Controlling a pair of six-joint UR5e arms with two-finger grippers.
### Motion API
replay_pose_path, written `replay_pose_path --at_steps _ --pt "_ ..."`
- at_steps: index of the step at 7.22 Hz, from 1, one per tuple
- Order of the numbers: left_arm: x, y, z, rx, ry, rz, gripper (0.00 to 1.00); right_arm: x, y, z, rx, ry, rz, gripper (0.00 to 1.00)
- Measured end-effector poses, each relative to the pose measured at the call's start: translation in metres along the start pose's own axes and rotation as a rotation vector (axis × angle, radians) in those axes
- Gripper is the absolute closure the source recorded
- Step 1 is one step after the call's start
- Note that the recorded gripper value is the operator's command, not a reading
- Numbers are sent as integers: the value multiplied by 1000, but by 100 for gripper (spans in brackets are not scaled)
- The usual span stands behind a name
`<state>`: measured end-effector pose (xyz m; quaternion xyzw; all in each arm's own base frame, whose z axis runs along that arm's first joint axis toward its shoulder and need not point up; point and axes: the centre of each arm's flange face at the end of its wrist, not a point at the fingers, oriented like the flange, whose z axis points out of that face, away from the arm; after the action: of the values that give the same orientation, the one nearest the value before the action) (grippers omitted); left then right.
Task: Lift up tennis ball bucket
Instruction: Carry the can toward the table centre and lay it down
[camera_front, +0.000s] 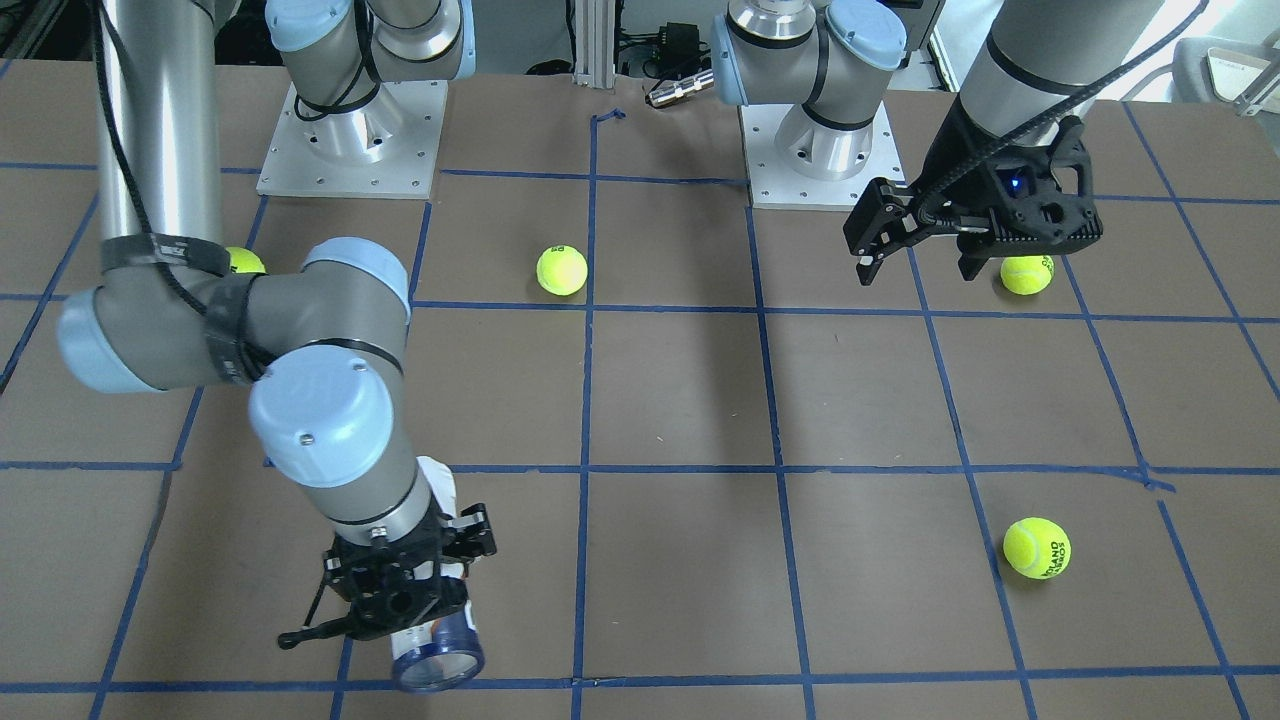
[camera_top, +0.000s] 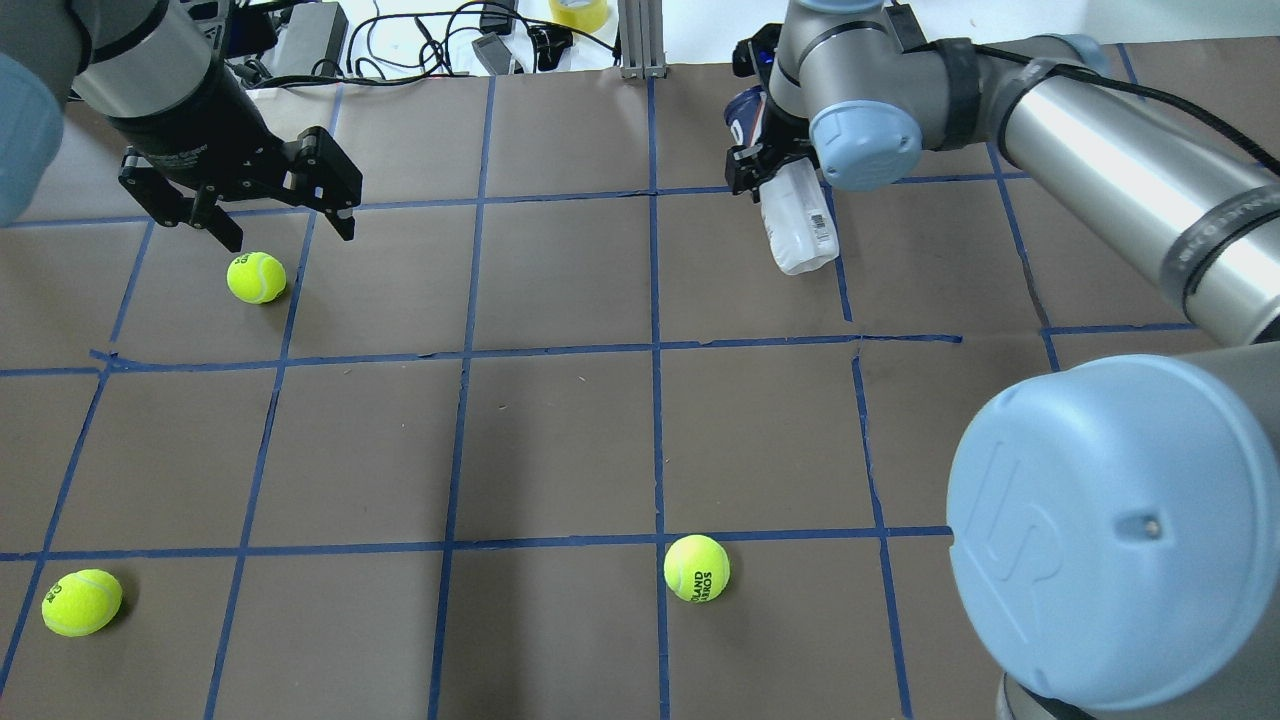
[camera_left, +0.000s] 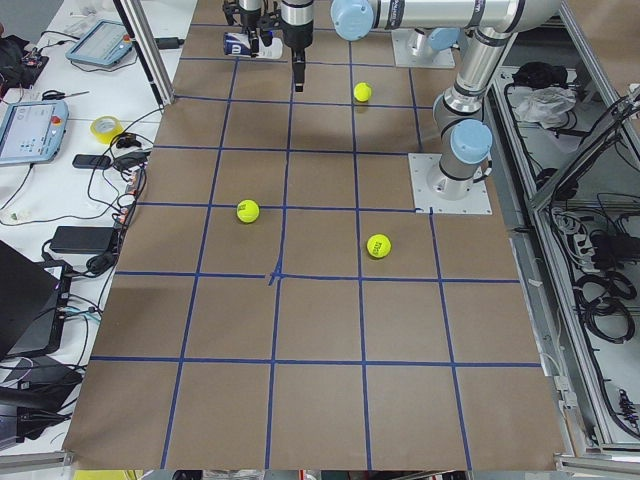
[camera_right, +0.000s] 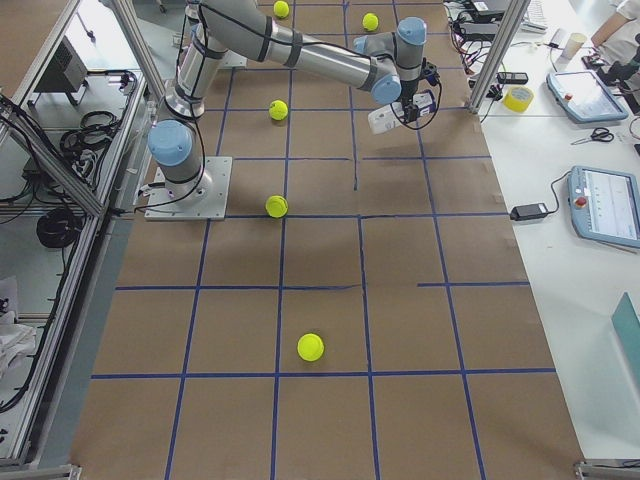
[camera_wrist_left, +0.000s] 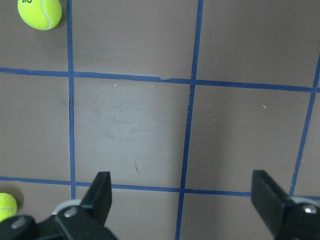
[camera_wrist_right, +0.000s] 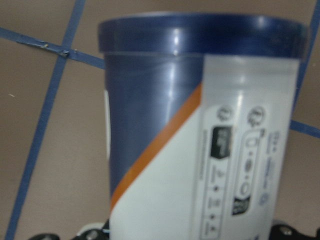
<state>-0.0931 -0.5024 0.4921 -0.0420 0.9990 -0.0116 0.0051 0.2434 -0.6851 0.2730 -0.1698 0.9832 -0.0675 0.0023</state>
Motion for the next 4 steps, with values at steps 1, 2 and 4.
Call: replay_pose_path --at_steps 1,2,4 --pt "-6 -3 1 2 2 -11 0 -33 -6 2 2 2 -60 27" --pt "-18 -6 1 4 3 -33 0 -61 -8 4 1 1 -149 26" --pt "-37 -8 -2 7 2 -39 0 -97 -5 11 -2 -7 -357 22"
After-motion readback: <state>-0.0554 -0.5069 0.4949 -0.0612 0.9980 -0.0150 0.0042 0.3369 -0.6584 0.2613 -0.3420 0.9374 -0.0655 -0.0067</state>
